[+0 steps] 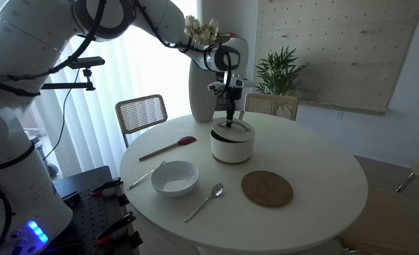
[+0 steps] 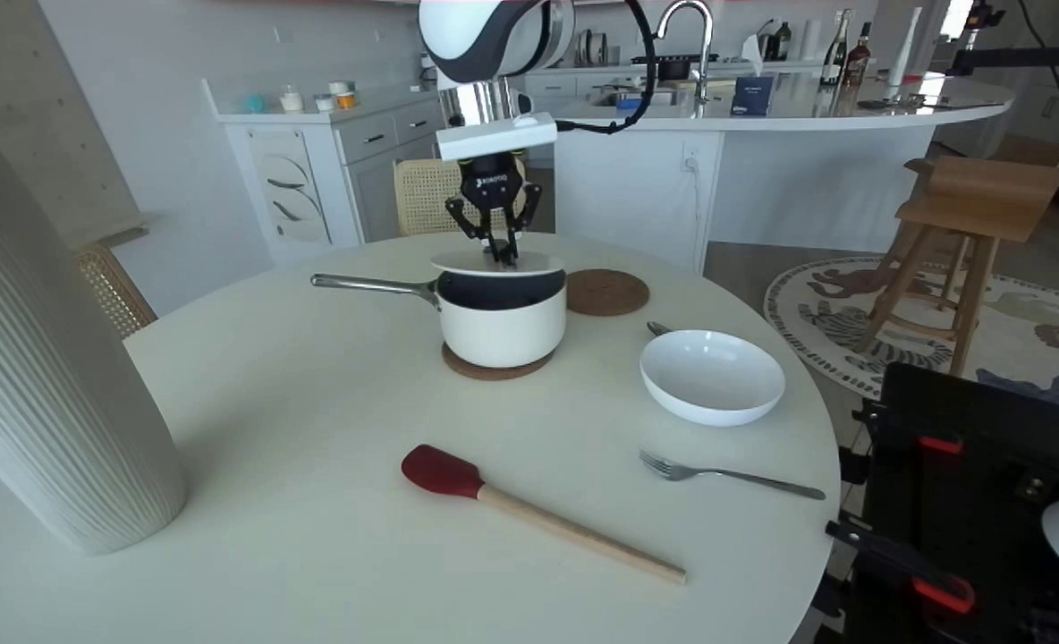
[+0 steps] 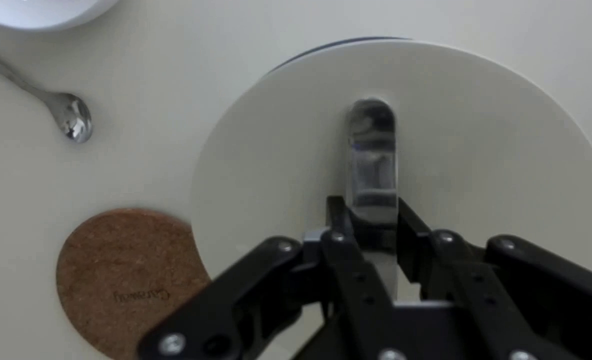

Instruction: Remove the lid and pick up the object from the pot and put it in the white bowl

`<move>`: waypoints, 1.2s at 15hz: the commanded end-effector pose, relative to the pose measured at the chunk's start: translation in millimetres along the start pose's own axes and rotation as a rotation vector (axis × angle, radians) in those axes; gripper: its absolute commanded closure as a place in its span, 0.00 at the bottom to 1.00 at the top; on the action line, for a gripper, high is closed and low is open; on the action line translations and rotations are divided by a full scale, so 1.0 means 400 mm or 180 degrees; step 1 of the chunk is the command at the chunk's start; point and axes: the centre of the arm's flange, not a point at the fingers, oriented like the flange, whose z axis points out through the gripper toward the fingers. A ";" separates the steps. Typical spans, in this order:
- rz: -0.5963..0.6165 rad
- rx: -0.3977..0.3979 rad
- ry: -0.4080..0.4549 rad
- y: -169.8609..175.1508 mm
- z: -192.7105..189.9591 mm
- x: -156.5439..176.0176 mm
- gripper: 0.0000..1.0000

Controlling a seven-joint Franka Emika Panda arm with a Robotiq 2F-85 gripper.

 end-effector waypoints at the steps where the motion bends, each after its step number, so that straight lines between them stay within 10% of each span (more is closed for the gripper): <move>1: 0.0052 0.0053 0.0199 0.047 -0.123 -0.032 0.94; 18: 0.0715 -0.0034 0.0711 0.211 -0.238 -0.013 0.94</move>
